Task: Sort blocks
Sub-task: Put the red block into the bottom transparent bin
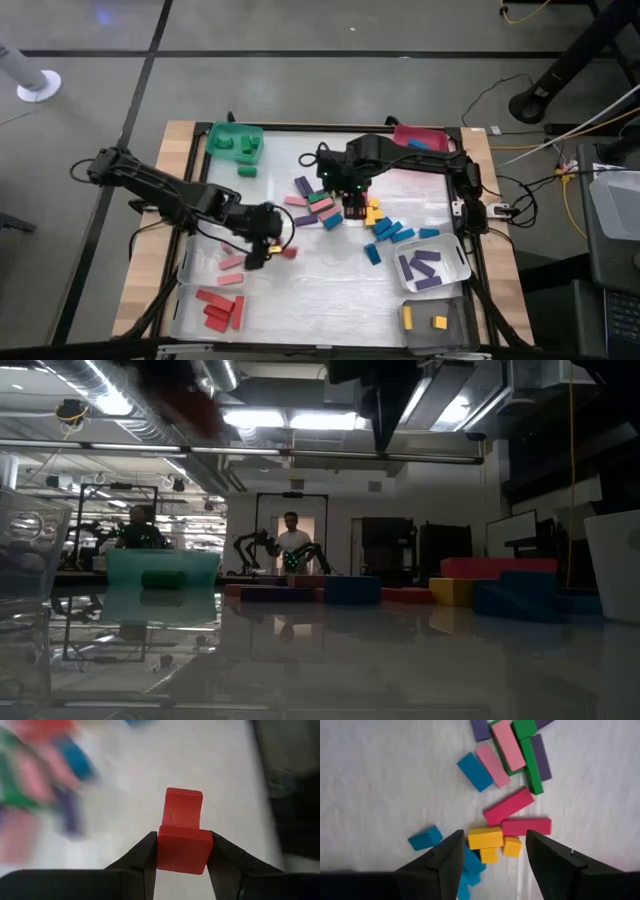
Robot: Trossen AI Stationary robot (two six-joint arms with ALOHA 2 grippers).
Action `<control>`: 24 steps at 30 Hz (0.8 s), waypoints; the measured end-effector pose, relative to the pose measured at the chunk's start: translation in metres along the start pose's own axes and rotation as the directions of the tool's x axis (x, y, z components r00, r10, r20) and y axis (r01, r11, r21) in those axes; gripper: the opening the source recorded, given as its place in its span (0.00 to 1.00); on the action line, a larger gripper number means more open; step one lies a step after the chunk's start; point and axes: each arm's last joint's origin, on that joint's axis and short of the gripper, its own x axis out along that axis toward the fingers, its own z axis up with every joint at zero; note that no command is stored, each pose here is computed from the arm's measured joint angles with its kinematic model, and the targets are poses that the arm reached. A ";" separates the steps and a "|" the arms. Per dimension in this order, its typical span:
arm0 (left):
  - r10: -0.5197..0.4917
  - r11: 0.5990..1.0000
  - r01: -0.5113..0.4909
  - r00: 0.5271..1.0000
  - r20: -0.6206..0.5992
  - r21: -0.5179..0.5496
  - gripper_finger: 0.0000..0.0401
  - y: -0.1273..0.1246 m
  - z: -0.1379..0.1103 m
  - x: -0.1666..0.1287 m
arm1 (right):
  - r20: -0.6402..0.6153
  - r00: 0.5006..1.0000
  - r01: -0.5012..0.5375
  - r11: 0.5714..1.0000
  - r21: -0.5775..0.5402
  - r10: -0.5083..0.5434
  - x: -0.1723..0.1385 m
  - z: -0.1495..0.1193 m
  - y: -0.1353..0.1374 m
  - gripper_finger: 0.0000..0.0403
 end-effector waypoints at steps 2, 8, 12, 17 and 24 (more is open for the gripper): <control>-0.154 0.986 0.145 0.981 -0.115 -0.077 0.30 -0.008 -0.010 -0.004 | -0.003 1.000 -0.007 1.000 -0.003 0.007 0.000 0.000 0.000 0.52; -0.475 0.879 0.404 0.789 -0.389 -0.255 0.31 -0.049 -0.039 -0.014 | -0.008 1.000 -0.011 1.000 -0.018 0.011 0.003 0.001 0.000 0.52; -0.492 0.870 0.440 0.733 -0.470 -0.223 0.31 -0.077 -0.058 -0.018 | -0.008 1.000 -0.014 1.000 0.008 0.014 0.003 0.001 0.001 0.52; -0.374 0.927 0.313 0.804 -0.462 -0.206 0.33 -0.094 -0.074 -0.018 | -0.006 0.999 -0.045 0.993 0.108 0.046 0.003 0.001 0.003 0.52; -0.225 0.955 0.100 0.858 -0.461 -0.281 0.47 -0.096 -0.082 -0.004 | -0.005 0.987 -0.147 0.927 0.345 0.158 0.003 0.002 0.017 0.52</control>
